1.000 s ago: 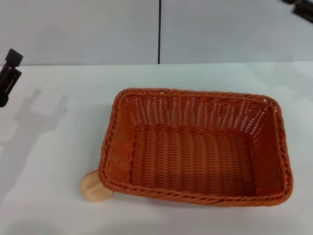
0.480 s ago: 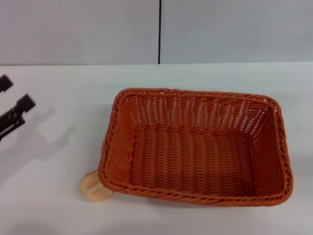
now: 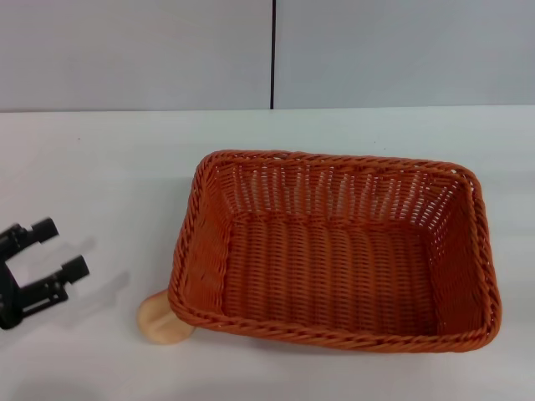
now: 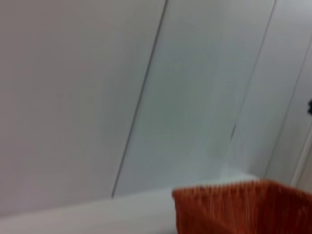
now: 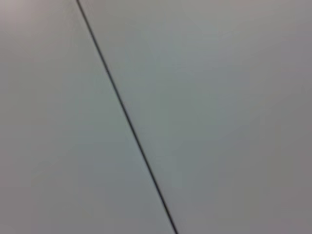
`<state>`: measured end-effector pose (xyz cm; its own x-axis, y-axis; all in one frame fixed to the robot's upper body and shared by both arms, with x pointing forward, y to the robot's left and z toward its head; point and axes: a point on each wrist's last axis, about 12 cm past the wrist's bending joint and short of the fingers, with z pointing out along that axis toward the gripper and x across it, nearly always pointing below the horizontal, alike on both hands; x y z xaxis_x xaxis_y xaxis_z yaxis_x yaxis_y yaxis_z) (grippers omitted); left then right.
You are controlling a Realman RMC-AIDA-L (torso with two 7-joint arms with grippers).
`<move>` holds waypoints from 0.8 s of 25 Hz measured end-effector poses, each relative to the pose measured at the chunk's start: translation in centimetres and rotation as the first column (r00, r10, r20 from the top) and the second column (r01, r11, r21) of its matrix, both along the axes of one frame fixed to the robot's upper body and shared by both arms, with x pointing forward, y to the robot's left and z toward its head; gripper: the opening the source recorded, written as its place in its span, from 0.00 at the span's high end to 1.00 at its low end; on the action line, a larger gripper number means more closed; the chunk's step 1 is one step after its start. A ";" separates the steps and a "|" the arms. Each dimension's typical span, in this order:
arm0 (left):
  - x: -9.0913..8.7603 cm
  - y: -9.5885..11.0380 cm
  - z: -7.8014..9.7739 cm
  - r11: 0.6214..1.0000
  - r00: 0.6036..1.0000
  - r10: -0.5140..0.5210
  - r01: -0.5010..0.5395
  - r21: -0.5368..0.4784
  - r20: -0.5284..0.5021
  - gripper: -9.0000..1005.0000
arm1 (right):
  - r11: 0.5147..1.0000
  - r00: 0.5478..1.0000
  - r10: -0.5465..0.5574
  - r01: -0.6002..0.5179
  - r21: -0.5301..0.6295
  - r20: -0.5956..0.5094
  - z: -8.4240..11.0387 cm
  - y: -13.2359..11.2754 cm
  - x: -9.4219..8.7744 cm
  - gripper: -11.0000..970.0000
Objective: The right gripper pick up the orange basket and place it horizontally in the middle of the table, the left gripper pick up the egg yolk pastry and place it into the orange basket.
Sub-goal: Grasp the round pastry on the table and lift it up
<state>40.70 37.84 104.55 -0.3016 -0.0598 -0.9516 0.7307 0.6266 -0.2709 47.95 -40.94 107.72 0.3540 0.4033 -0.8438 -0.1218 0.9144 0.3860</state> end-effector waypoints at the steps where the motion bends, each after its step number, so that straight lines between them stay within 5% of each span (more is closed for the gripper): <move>1: 0.0 -0.1 -0.1 1.000 1.000 -0.004 0.004 0.006 -0.007 0.16 | 1.000 1.000 -0.003 0.003 0.002 0.002 0.0 0.0 0.0 0.48; 20: 0.1 -3.0 -2.8 0.991 0.984 -0.100 0.112 0.074 -0.149 0.16 | 0.999 1.000 0.015 -0.015 0.041 -0.004 0.0 1.0 1.6 0.49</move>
<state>40.85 34.79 101.76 -0.4367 0.0563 -0.8978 0.7510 0.5723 -0.3294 49.53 -39.94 107.67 0.3437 0.4433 -0.8279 -0.1338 0.8957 0.4240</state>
